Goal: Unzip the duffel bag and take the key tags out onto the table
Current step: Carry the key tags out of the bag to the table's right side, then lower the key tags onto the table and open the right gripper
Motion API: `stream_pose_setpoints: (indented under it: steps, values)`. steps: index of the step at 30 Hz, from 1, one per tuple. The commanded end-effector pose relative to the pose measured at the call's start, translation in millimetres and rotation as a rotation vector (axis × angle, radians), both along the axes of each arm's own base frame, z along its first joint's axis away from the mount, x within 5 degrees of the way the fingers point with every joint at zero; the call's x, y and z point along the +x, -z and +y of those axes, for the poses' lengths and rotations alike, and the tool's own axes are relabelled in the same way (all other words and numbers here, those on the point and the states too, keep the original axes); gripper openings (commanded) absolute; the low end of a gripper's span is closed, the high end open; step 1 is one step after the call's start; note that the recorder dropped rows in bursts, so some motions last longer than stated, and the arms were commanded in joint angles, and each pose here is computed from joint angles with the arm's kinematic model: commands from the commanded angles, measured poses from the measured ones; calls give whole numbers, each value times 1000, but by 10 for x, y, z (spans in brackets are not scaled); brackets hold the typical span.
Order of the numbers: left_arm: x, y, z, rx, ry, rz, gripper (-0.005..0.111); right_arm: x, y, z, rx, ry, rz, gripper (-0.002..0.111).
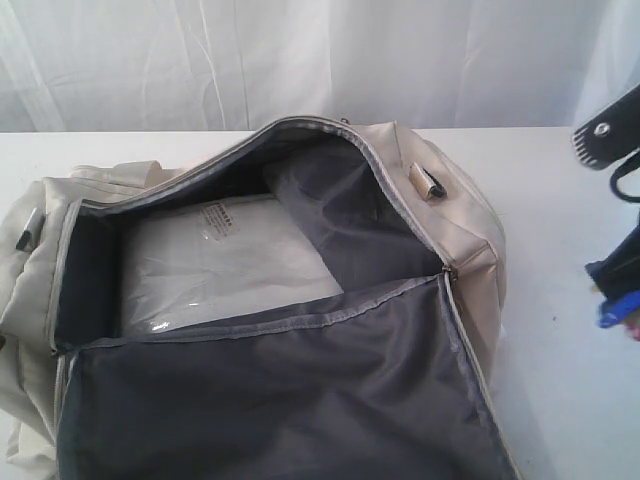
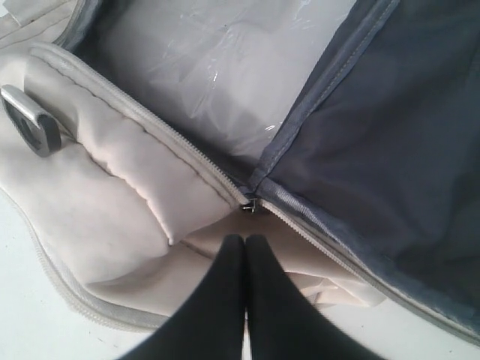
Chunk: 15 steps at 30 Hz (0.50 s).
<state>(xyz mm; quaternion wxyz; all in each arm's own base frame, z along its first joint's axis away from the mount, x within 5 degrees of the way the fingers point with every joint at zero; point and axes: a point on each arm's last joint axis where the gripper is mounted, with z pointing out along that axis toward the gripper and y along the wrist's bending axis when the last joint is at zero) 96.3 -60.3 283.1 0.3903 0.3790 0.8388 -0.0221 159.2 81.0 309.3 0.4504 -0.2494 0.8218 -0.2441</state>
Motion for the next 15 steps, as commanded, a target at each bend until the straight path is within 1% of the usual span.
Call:
stream_pose_setpoints:
  steps: [1, 3, 5, 7, 10, 11, 15]
  values:
    - [-20, 18, -1, -11, 0, 12, 0, 131, 290, 104, -51, 6, -4, 0]
    - [-20, 18, -1, -11, 0, 12, 0, 253, 423, 123, -69, 34, 16, 0]
    - [-21, 18, -2, -12, 0, 14, 0, 422, 602, 134, -49, 84, 48, 0]
    - [-21, 18, -2, -12, 0, 14, 0, 529, 755, 156, -8, 100, 88, 0]
    - [-21, 18, -2, -12, 0, 14, 0, 605, 968, 294, 60, 41, 161, 0]
    - [-21, 18, -2, -12, 0, 14, 0, 624, 1058, 370, 84, -4, 199, 0]
    - [-21, 18, -2, -12, 0, 14, 0, 649, 1212, 468, 101, -59, 261, 0]
